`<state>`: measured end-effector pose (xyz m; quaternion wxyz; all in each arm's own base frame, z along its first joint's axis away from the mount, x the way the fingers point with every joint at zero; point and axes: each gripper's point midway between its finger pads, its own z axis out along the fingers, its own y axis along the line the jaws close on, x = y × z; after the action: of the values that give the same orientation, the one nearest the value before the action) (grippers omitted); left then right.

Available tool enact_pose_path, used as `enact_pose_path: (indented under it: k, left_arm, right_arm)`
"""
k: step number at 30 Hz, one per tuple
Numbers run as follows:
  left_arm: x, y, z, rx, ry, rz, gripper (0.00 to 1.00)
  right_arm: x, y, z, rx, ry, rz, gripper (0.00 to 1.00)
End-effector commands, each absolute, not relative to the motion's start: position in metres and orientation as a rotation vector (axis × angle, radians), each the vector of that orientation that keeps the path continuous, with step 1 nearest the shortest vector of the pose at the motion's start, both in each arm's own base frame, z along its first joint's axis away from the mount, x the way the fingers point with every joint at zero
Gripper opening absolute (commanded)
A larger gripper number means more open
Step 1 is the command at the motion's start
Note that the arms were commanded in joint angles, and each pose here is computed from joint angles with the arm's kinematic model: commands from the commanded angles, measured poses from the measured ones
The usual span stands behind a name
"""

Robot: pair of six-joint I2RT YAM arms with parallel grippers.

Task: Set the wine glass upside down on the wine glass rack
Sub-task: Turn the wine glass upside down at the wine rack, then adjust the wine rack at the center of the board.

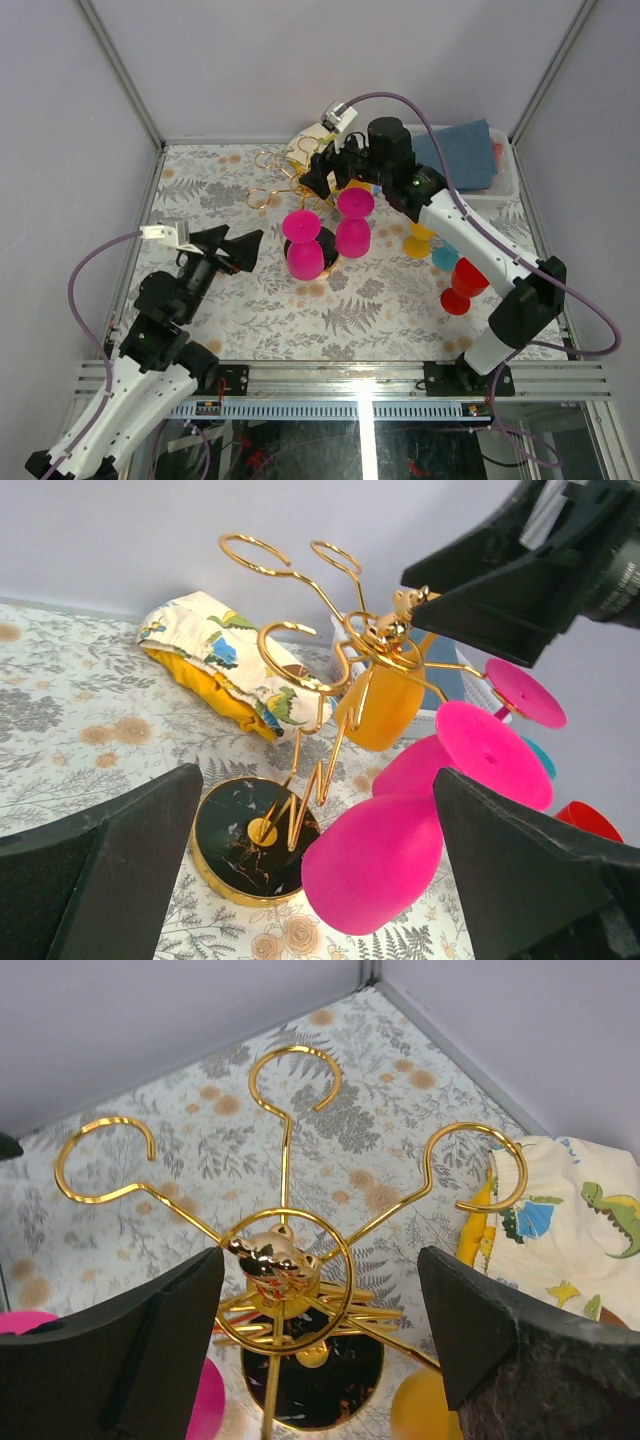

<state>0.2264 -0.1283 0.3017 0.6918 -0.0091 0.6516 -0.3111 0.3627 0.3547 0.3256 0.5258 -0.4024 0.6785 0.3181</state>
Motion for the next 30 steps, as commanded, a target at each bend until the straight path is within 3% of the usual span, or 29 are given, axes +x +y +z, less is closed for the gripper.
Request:
enact_pose_path:
  k: [1,9,23,30]
  left_arm:
    - [0.229,-0.112,0.307,-0.094,1.553,-0.601,1.00]
    - [0.237,-0.098,0.306,-0.140,1.618,-0.488,1.00]
    - [0.236,-0.095,0.303,-0.124,1.631,-0.462,1.00]
    - [0.236,-0.094,0.303,-0.126,1.629,-0.464,1.00]
  right_arm:
    - [0.362,0.351,0.388,-0.637,1.540,0.787,0.85]
    - [0.353,0.360,0.394,-0.463,1.564,0.650,0.82]
    - [0.365,0.367,0.363,-0.320,1.657,0.434,0.64]
    - [0.366,0.375,0.353,-0.321,1.684,0.457,0.43]
